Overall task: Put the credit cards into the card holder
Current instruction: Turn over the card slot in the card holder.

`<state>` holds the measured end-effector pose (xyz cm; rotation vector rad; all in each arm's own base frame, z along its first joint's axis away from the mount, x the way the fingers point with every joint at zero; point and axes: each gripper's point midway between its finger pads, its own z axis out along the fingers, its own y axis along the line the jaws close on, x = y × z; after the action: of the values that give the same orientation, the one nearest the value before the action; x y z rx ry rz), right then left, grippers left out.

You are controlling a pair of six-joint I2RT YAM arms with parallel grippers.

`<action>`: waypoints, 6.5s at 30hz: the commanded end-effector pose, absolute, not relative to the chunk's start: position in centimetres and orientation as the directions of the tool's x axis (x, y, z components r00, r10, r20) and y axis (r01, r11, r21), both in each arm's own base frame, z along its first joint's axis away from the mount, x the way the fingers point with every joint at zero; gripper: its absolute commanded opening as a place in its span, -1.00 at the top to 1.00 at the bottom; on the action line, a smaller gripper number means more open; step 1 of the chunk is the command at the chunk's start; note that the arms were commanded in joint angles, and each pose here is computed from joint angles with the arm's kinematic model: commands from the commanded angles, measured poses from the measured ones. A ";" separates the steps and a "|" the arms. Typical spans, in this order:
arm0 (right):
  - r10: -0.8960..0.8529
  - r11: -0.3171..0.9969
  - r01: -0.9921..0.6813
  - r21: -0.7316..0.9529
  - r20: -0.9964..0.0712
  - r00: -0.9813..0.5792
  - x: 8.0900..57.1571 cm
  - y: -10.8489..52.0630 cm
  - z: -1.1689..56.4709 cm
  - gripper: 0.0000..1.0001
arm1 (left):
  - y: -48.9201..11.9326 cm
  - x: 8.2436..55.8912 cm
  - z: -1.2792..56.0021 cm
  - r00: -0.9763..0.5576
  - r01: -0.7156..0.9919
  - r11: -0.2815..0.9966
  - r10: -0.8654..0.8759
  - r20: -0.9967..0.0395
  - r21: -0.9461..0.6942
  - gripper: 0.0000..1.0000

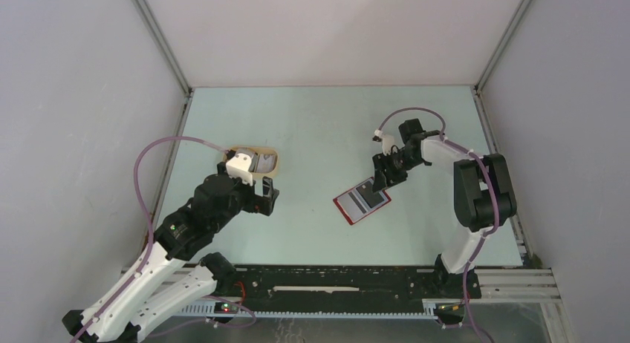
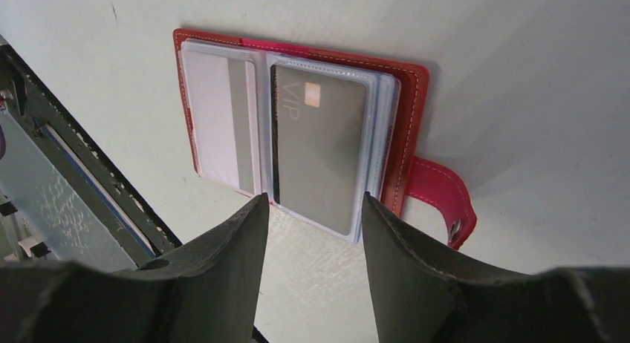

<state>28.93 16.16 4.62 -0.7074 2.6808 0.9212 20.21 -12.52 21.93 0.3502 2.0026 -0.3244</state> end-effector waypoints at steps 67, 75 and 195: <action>-0.366 0.642 -0.465 0.610 -0.290 -0.885 28.5 17.9 5.0 -0.03 | -12.3 20.5 21.2 -0.432 0.378 0.924 0.122 -0.893 -0.056 -1.00; -0.360 0.692 -0.464 0.552 -0.293 -0.886 29.4 16.5 4.3 -0.04 | -16.8 19.1 21.6 -0.480 0.493 0.824 -0.009 -0.877 -0.279 -1.00; -0.408 0.316 -0.393 0.863 -0.250 -0.878 23.5 25.5 7.1 0.13 | -27.7 23.4 0.1 -0.849 0.447 0.709 0.144 -0.508 -0.545 0.55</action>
<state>24.47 22.78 4.08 -0.6000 2.7265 1.5319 24.79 -28.51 2.48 0.4468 2.3903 -1.0187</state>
